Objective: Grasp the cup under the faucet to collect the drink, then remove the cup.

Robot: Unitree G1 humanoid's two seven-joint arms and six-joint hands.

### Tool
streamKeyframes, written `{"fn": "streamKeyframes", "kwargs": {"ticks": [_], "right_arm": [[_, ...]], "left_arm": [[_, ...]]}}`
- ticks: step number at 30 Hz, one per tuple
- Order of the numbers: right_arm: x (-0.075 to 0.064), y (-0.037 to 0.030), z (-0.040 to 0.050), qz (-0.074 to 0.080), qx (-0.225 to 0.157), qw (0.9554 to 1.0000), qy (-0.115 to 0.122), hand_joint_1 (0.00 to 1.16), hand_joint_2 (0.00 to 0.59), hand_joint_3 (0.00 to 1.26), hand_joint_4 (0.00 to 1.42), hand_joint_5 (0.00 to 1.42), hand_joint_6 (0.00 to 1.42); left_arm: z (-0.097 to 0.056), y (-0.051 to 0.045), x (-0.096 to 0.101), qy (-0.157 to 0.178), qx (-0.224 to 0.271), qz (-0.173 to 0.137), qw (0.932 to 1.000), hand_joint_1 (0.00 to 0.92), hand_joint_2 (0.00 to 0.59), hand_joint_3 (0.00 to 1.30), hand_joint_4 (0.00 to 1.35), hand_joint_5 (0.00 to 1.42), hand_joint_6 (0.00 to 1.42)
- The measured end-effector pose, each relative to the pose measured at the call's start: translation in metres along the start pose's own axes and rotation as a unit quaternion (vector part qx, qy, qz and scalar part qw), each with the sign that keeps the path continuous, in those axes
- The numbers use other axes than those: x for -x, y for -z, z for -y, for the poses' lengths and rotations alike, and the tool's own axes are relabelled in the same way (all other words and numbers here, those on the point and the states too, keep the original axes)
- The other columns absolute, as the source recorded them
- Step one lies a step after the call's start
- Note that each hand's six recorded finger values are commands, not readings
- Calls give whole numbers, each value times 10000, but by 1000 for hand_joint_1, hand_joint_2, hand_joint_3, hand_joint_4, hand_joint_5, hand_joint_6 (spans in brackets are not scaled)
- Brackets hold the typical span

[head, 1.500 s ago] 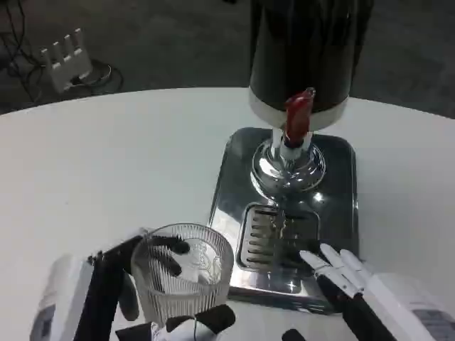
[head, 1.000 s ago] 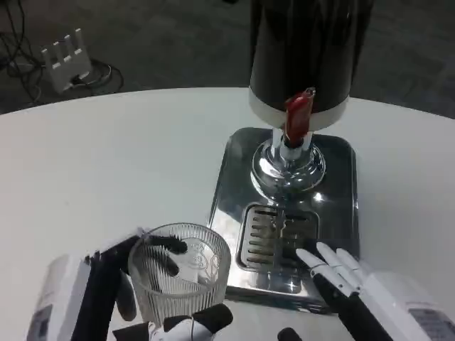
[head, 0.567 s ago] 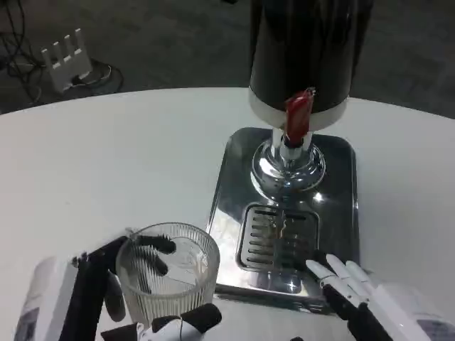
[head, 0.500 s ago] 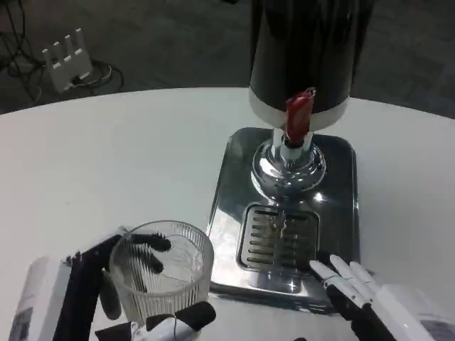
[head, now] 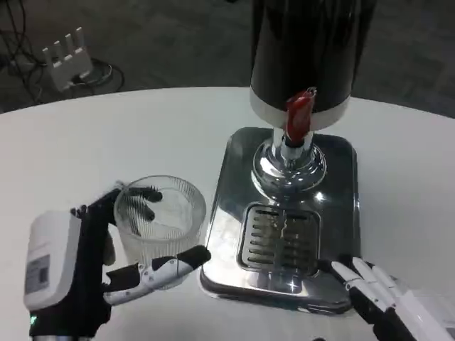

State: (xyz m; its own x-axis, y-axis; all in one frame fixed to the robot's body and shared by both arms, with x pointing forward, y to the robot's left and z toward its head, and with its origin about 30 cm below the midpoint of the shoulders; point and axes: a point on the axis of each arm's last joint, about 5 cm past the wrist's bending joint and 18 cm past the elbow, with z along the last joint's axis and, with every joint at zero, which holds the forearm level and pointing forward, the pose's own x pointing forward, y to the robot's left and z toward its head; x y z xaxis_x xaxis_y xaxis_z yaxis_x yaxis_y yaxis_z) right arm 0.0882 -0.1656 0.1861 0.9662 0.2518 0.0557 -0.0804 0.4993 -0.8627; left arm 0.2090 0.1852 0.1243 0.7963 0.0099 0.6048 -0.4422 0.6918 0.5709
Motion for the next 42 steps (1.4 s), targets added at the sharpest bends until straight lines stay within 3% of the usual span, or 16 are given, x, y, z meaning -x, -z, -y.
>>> {"fn": "streamKeyframes", "kwargs": {"ticks": [3, 10, 16, 19, 23, 33, 38, 42], "right_arm": [[23, 22, 8, -87, 9, 10000, 0, 424, 455, 95, 0, 0, 0], [24, 14, 2, 2, -30, 10000, -25, 424, 455, 95, 0, 0, 0], [30, -4, -21, 38, -27, 9999, -117, 424, 455, 95, 0, 0, 0], [38, -4, -16, 24, 7, 9999, -124, 424, 455, 95, 0, 0, 0], [51, 3, -9, -13, 41, 9999, -146, 424, 455, 95, 0, 0, 0], [96, 16, -31, -143, 8, 9996, -259, 424, 455, 95, 0, 0, 0], [89, 15, -35, -124, -13, 9996, -259, 424, 455, 95, 0, 0, 0], [89, 18, -38, -115, -74, 9995, -268, 424, 455, 95, 0, 0, 0]], "left_arm": [[149, 54, -151, 19, -122, 16, 9999, 595, 45, 802, 941, 1094, 1212], [573, 54, -444, 263, -532, 455, 9972, 595, 47, 802, 951, 1096, 1214], [781, 41, -514, -81, -714, 703, 9949, 593, 45, 802, 953, 1103, 1246], [902, 40, -473, -276, -725, 583, 9953, 591, 43, 802, 953, 1106, 1254], [1052, 33, -357, -218, -706, 351, 9967, 581, 39, 802, 947, 1118, 1259], [1297, -170, -442, -350, -311, -249, 9986, 548, 39, 802, 963, 1133, 1264], [1333, -257, -525, -118, 31, -450, 9989, 531, 29, 802, 954, 1133, 1264], [1330, -323, -638, 233, 231, -438, 9985, 529, 25, 802, 964, 1133, 1264]]}}
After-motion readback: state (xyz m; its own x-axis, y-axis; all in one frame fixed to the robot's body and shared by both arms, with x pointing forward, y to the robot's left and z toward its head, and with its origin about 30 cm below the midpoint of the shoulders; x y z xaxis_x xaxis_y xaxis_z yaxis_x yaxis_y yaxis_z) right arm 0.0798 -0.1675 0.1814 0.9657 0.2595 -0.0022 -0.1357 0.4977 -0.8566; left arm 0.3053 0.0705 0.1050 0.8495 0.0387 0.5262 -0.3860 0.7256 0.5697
